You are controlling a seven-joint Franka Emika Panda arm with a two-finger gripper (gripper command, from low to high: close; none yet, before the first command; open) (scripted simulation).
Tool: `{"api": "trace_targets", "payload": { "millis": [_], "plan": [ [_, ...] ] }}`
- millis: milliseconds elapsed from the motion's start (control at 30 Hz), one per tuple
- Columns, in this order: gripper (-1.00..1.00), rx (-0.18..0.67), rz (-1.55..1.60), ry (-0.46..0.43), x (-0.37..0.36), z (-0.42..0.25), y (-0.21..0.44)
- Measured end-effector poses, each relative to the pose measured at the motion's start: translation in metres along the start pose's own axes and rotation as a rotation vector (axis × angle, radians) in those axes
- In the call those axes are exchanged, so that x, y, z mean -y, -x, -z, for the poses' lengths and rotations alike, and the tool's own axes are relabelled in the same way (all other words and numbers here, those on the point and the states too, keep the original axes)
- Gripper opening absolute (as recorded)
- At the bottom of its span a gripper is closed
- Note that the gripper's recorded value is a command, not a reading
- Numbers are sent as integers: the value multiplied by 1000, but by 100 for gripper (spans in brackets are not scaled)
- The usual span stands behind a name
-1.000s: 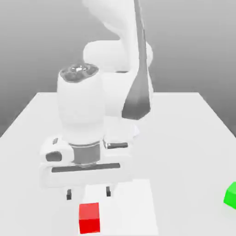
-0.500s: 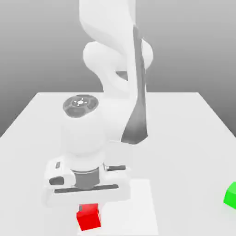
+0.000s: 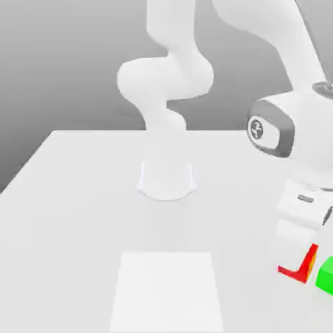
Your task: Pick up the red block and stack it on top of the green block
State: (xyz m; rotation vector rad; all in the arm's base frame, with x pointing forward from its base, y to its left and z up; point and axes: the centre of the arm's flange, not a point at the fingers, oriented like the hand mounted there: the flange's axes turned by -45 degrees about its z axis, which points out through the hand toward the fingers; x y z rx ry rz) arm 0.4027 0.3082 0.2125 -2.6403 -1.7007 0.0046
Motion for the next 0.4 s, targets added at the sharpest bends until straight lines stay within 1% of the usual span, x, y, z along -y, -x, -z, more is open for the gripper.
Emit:
{"api": "trace_targets", "payload": {
  "millis": [33, 67, 267, 400],
  "plan": [
    [-100, 0, 50, 2, 15, -16, -12],
    [100, -1, 75, 2, 23, -26, -18],
    [100, -1, 88, 2, 27, -31, -21],
    [100, -2, 99, 3, 30, 11, -24]
  ]
}}
